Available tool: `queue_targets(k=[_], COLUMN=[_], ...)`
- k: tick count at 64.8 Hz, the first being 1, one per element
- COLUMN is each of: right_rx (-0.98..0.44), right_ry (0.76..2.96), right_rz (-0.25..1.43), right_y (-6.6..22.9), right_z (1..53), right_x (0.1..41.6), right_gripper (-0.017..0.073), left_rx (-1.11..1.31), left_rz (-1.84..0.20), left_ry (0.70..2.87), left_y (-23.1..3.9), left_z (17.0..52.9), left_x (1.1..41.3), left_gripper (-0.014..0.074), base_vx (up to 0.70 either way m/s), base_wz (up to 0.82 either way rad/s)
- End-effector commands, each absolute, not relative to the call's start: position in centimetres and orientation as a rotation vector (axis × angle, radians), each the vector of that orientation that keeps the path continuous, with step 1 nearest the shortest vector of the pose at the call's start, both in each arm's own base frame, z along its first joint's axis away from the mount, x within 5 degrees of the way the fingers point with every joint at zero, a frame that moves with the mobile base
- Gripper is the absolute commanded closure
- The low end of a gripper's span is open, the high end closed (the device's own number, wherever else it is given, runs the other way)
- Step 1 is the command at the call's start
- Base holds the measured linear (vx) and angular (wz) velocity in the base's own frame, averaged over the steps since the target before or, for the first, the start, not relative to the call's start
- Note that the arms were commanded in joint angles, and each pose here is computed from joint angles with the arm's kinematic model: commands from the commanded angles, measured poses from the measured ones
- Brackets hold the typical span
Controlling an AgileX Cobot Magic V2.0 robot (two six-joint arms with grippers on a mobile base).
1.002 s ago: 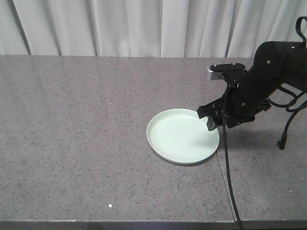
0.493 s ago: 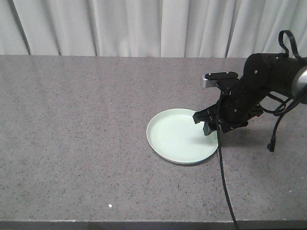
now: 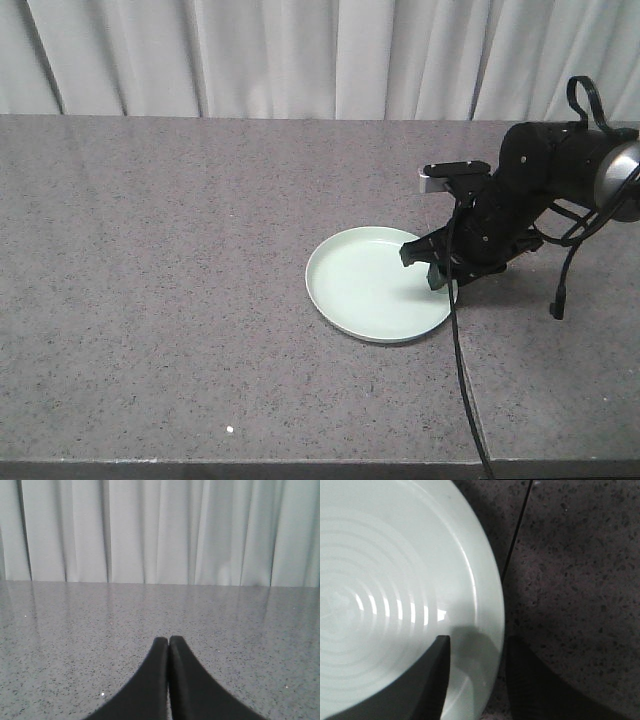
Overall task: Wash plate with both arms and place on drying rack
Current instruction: 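Close the right gripper on the plate rim and lift it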
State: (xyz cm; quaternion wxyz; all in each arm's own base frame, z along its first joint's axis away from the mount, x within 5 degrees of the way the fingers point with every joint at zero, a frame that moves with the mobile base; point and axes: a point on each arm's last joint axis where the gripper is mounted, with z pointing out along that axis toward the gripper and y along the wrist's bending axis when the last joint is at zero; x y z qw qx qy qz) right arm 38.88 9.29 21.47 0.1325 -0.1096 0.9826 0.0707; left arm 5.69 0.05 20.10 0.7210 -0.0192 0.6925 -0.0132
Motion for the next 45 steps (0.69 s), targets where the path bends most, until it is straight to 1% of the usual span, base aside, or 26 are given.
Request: queue_targets(k=[1, 14, 36, 45], right_rx=[-0.314, -0.335, -0.342, -0.348], right_ry=[2.748, 2.747, 2.745, 2.765], right_rz=[0.208, 0.204, 0.202, 0.201], right_y=[9.22, 9.22, 9.21, 9.19], right_z=[24.26, 24.25, 24.25, 24.19], right_x=[39.02, 39.00, 39.01, 38.84], right_gripper=[0.0354, 0.0434, 0.0496, 0.0547], left_rx=[-0.040, -0.040, -0.040, -0.040], left_rz=[-0.038, -0.038, -0.038, -0.038], left_ry=[1.413, 1.413, 1.413, 1.413], left_y=[0.03, 0.03, 0.03, 0.03], left_z=[21.83, 21.83, 21.83, 21.83], left_x=[5.34, 5.34, 5.34, 5.34], left_gripper=[0.0600, 0.0600, 0.0600, 0.0600], base_vx=[0.00, 0.00, 0.00, 0.00], base_wz=[0.00, 0.00, 0.00, 0.00])
